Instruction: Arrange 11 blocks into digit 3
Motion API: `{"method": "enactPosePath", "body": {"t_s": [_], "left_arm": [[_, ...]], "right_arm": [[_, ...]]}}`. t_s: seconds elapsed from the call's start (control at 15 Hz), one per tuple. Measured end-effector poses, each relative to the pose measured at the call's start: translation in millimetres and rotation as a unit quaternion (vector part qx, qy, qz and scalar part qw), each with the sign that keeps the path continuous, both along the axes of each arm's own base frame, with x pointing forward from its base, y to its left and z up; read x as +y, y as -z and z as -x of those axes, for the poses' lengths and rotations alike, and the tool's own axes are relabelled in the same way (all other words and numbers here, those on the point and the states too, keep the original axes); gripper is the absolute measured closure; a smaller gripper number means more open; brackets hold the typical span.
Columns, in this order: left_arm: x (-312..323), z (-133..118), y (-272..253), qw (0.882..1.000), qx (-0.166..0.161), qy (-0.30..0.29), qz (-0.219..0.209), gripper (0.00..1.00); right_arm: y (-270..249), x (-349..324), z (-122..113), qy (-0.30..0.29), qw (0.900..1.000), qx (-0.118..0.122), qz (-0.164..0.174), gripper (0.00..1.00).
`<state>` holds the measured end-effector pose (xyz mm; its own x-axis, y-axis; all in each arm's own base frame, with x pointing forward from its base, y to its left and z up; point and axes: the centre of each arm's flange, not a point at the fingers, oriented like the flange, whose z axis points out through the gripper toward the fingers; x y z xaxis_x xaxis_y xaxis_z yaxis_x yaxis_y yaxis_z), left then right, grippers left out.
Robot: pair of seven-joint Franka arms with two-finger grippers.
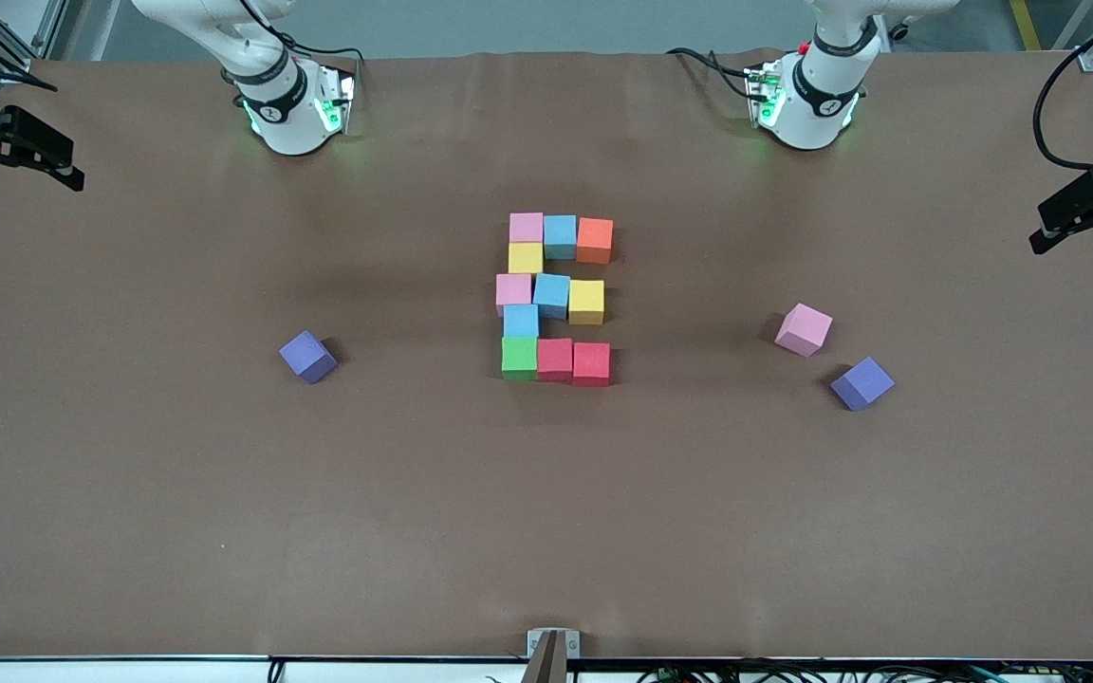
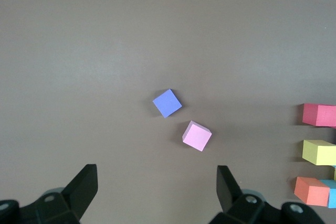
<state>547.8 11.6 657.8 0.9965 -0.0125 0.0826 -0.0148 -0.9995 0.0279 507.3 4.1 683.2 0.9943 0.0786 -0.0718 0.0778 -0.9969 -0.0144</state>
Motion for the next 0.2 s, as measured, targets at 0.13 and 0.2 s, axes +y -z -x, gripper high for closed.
{"method": "enactPosePath", "body": {"t_s": [0.13,0.2], "left_arm": [[1.0,0.5,-0.7,1.000,-0.001,-0.001,0.000,0.00],[1.2,0.5,-0.8,1.000,-0.001,-0.001,0.000,0.00]], "right_arm": [[0.0,0.0,0.0,0.000,1.000,0.000,0.000,0.00],[0.0,0.0,0.0,0.000,1.000,0.000,0.000,0.00]]}}
